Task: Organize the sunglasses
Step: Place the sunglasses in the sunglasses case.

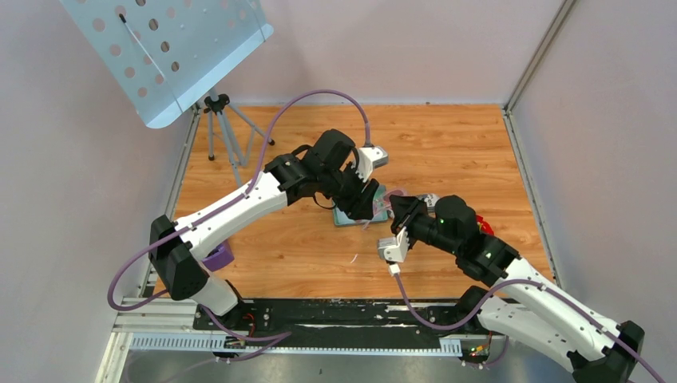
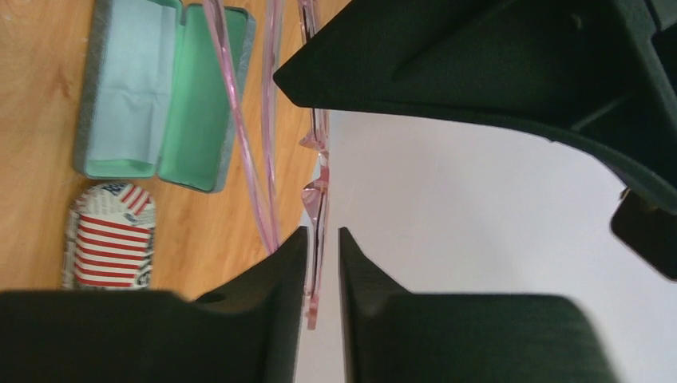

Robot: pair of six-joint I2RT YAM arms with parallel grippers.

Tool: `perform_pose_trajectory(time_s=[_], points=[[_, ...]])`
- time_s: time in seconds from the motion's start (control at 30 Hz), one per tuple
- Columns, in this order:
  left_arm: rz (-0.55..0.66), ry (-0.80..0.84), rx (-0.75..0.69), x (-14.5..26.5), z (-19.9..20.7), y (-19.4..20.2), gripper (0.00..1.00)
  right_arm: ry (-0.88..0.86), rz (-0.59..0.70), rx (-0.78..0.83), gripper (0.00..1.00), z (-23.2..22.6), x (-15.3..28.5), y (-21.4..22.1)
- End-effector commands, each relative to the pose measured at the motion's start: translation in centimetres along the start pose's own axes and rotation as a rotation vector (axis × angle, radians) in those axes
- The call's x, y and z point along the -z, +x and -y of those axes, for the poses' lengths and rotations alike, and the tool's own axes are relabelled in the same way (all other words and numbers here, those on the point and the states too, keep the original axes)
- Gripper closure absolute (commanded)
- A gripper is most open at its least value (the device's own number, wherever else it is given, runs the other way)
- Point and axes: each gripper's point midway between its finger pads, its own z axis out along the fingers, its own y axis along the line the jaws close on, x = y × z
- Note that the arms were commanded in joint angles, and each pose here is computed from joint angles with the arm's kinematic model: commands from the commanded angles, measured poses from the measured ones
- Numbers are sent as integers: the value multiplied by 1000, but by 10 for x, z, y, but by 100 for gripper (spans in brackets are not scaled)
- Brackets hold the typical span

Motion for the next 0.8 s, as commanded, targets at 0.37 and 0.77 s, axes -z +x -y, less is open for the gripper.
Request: perform_pose_trajectory(time_s=[0.37, 0.77], points=[[-82, -197, -186, -26, -60, 24, 62, -160, -73, -457, 39, -15, 89, -13], [-82, -261, -444, -48, -94, 47, 61, -165, -213, -972, 29, -45, 112, -15]])
